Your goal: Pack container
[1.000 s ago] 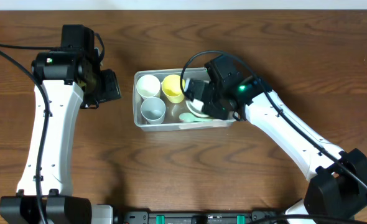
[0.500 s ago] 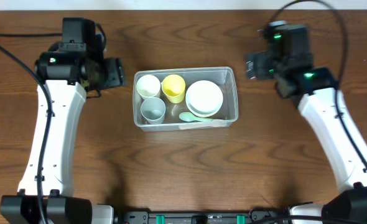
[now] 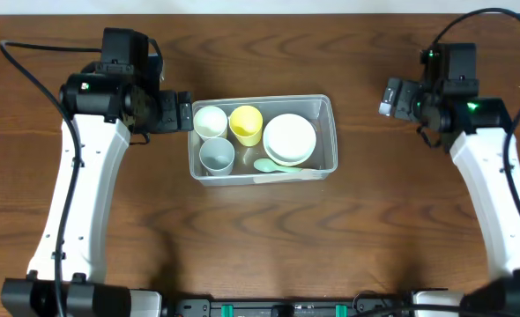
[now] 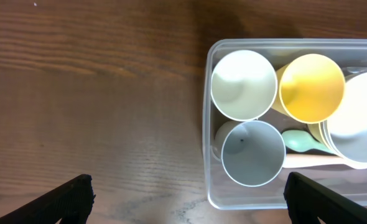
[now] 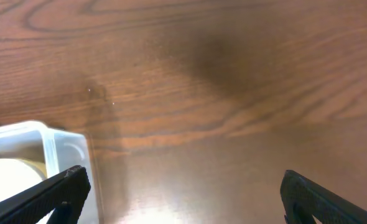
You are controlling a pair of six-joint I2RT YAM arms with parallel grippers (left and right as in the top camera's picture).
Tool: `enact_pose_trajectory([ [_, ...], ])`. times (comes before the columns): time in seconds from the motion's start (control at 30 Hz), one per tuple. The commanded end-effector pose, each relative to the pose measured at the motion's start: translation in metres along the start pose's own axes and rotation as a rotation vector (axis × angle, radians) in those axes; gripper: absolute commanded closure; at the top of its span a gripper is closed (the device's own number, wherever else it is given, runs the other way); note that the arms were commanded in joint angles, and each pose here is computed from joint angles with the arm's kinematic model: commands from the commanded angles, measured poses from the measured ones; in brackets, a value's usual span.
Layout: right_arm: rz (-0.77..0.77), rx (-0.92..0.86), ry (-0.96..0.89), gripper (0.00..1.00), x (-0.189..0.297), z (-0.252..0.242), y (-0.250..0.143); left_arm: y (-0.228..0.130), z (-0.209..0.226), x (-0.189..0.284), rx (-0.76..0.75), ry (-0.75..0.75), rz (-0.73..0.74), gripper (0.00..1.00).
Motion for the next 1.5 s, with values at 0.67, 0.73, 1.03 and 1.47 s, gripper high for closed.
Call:
enact_pose_trajectory([
  [0.67,-0.213,-0.066,0.051,0.01,0.071,-0.060,-0.153,-0.168,-0.009,0.056,-0.020,-0.067,-0.410,0.02],
  [0.73,-0.193,-0.062,0.040,0.01,0.067,-0.061,-0.157,-0.168,-0.009,0.055,-0.020,-0.067,-0.407,0.02],
  [1.03,-0.116,-0.046,-0.002,0.01,0.062,-0.066,-0.168,-0.168,-0.009,0.055,-0.020,-0.067,-0.404,0.02],
  [1.47,-0.442,0.100,0.230,0.01,0.073,-0.064,-0.176,-0.168,-0.009,0.055,-0.020,-0.067,-0.404,0.02],
])
Point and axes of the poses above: each gripper's point midway between its finger pads, its own x axis back along the fingers, its own z axis along the line the jaws close on, y = z × x, the point moved 9 cm from there along x, back along the fingers, and after that the axes turned 7 degrees about -x, right-handed, at the moved point
